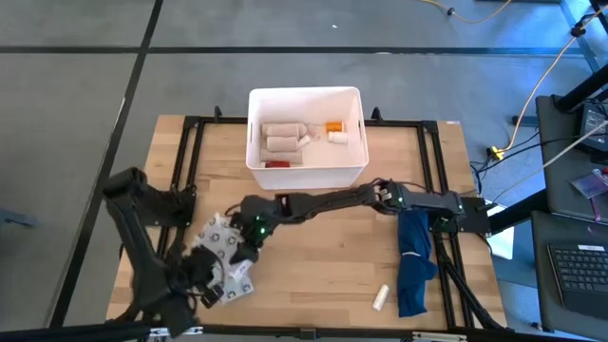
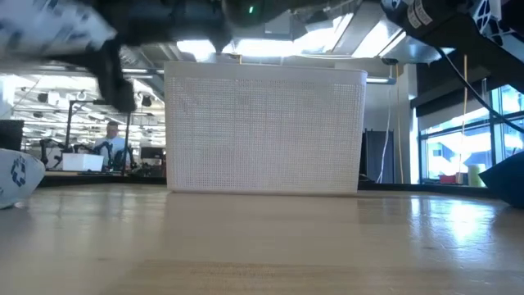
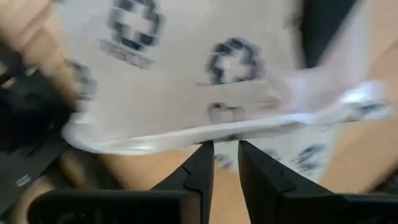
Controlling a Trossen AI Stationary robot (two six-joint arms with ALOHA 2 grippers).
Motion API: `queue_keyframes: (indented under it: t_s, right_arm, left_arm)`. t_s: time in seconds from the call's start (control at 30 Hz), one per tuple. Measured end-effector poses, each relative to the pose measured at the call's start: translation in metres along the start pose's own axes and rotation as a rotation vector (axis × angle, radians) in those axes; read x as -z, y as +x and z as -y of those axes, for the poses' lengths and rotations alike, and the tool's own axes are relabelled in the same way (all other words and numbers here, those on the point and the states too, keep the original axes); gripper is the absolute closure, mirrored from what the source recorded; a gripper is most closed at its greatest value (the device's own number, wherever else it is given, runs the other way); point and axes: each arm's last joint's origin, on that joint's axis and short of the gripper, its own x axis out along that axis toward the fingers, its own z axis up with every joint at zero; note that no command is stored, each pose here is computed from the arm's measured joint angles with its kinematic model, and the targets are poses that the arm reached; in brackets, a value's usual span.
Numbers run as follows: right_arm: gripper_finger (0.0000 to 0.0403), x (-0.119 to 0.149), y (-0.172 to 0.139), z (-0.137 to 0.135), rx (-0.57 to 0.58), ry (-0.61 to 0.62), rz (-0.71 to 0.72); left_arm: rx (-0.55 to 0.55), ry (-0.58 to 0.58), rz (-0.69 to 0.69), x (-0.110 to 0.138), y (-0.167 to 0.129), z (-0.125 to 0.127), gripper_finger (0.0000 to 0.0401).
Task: Pick & place medical supplies in basket/bin
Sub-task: Put the white mailer bag into the white bin
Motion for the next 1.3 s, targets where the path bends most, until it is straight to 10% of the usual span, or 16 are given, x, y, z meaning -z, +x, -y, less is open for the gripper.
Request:
queue_keyframes:
  t_s: [0.4,1.0,1.3]
  right_arm:
    - [0.0229,-0.051,-0.123,-0.063,0.387,-0.250,0.145]
    - [0.0227,-0.060,-0.321,-0.093,1.121,-0.379,0.082]
    - [0.0227,-0.072,-0.365,-0.040,1.004,-0.512,-0.167]
  left_arm:
    - [0.386,-0.075,0.462,-0.054,-0.058,-0.059,0.0335]
    - [0.237,0.052,0.630,-0.100,-0.053,-0.072,0.0338]
    - [0.149,-0.016,0.614,-0.133,-0.046,-0.087,0.0336]
